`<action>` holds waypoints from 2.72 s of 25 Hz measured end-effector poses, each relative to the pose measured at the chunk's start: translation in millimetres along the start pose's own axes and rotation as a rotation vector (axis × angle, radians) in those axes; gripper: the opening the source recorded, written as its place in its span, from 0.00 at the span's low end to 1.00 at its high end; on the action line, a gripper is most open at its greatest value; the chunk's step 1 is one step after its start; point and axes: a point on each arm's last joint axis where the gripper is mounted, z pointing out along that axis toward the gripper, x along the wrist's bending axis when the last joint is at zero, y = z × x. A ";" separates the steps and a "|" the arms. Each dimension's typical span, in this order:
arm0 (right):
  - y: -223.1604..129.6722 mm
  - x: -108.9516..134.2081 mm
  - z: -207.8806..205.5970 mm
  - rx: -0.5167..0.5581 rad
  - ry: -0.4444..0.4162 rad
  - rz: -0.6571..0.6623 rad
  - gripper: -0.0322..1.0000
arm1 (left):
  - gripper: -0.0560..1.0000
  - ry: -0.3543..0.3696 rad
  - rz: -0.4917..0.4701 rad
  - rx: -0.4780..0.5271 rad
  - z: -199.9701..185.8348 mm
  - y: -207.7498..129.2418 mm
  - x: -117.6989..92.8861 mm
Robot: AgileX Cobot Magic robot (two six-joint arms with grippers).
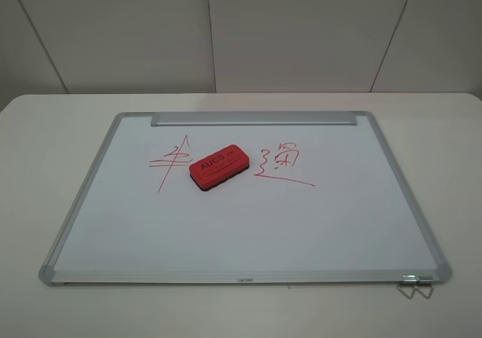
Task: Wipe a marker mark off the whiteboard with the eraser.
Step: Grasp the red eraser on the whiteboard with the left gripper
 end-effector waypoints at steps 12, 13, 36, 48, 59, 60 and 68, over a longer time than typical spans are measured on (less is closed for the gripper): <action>0.0 -0.5 0.0 0.000 -0.005 -0.003 0.83 | 0.77 0.000 0.000 0.000 0.0 0.0 0.0; 0.0 0.0 0.0 0.000 0.000 0.000 0.83 | 0.77 0.000 0.000 0.000 0.0 0.0 0.0; 0.0 -0.5 0.0 0.000 -0.005 -0.003 0.83 | 0.77 -0.022 0.011 0.000 0.0 0.0 0.2; 0.0 0.0 0.0 0.000 0.000 0.000 0.83 | 0.77 -0.106 0.114 0.289 60.8 50.7 -9.8; 0.0 0.0 0.0 0.000 0.000 0.000 0.83 | 0.77 -0.261 0.409 0.696 239.8 146.5 -80.3; 0.0 0.0 0.0 0.000 0.000 0.000 0.83 | 0.77 -0.279 0.441 0.715 255.4 148.1 -90.7; 0.0 0.0 0.0 0.000 0.000 0.000 0.83 | 0.77 -0.427 0.694 0.810 337.3 141.5 -177.3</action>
